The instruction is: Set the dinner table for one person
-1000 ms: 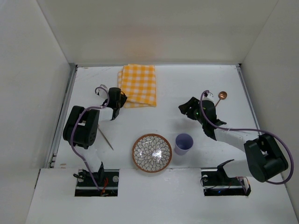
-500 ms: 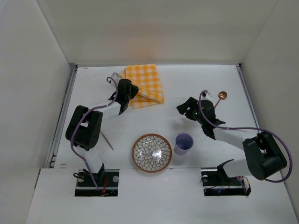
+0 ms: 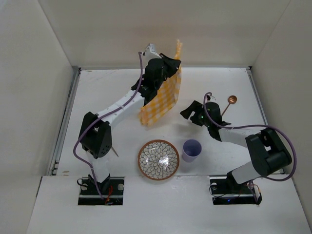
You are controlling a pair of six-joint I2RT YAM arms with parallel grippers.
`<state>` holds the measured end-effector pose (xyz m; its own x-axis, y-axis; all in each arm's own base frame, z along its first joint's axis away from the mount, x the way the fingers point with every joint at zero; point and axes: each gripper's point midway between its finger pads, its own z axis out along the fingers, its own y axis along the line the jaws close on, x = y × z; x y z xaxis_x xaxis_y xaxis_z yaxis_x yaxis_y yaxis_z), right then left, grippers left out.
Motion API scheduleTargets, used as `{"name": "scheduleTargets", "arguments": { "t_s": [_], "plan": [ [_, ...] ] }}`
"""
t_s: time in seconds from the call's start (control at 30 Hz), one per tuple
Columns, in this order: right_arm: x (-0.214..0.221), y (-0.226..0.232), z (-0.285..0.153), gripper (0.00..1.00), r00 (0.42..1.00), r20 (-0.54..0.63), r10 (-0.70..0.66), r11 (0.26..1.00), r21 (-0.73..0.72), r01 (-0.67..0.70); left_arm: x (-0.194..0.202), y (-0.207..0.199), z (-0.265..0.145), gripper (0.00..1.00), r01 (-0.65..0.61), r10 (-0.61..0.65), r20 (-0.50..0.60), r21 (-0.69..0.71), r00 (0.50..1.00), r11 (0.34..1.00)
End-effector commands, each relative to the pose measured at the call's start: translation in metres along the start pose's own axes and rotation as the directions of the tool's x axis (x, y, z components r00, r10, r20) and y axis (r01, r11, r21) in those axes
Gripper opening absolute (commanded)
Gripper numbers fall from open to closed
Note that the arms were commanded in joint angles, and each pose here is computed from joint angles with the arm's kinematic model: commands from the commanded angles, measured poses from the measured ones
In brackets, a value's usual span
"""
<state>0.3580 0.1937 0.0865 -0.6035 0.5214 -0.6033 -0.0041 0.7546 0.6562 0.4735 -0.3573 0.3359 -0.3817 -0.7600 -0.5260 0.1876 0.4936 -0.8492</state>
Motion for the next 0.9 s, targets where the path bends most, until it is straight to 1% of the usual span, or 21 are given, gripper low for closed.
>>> {"name": "scheduleTargets", "arguments": {
  "t_s": [0.0, 0.07, 0.13, 0.2, 0.3, 0.37, 0.43, 0.57, 0.67, 0.87],
  "plan": [
    [-0.034, 0.043, 0.001, 0.82, 0.997, 0.076, 0.013, 0.988, -0.158, -0.001, -0.012, -0.038, -0.014, 0.00, -0.029, 0.028, 0.012, 0.070, 1.000, 0.997],
    [-0.034, 0.060, -0.003, 0.83, 0.996, 0.084, -0.012, 0.976, -0.215, 0.030, -0.017, -0.043, -0.013, 0.00, -0.043, 0.042, 0.025, 0.076, 0.999, 0.996],
    [-0.029, 0.070, -0.006, 0.84, 0.997, 0.070, -0.028, 0.968, -0.247, 0.045, -0.020, -0.041, -0.010, 0.00, -0.044, 0.042, 0.031, 0.069, 0.999, 0.997],
    [-0.032, 0.078, -0.016, 0.84, 0.996, 0.080, -0.046, 0.959, -0.275, 0.067, -0.022, -0.036, -0.006, 0.00, -0.048, 0.046, 0.038, 0.058, 0.998, 0.997],
    [-0.041, 0.081, -0.035, 0.84, 0.988, 0.128, -0.087, 0.954, -0.276, 0.120, -0.029, -0.019, 0.004, 0.00, -0.057, 0.056, 0.056, 0.024, 0.997, 0.998],
    [-0.044, 0.079, -0.039, 0.85, 0.986, 0.126, -0.105, 0.962, -0.240, 0.133, -0.031, -0.005, 0.011, 0.00, -0.059, 0.058, 0.058, -0.001, 0.997, 0.998],
    [-0.040, 0.081, -0.037, 0.86, 0.984, 0.092, -0.151, 0.965, -0.200, 0.167, -0.036, 0.007, 0.015, 0.00, -0.065, 0.066, 0.070, -0.021, 0.995, 0.998],
    [-0.031, 0.085, -0.029, 0.87, 0.971, 0.044, -0.235, 0.966, -0.105, 0.238, -0.059, 0.045, 0.019, 0.00, -0.083, 0.094, 0.120, -0.098, 0.988, 0.992],
    [-0.018, 0.082, -0.018, 0.87, 0.964, -0.044, -0.262, 0.965, -0.044, 0.260, -0.072, 0.072, 0.012, 0.00, -0.062, 0.081, 0.150, -0.132, 0.985, 0.989],
    [0.018, 0.090, 0.005, 0.81, 0.923, -0.191, -0.335, 0.941, -0.013, 0.339, -0.081, 0.110, 0.009, 0.01, -0.046, 0.081, 0.185, -0.185, 0.979, 0.982]
  ]
}}
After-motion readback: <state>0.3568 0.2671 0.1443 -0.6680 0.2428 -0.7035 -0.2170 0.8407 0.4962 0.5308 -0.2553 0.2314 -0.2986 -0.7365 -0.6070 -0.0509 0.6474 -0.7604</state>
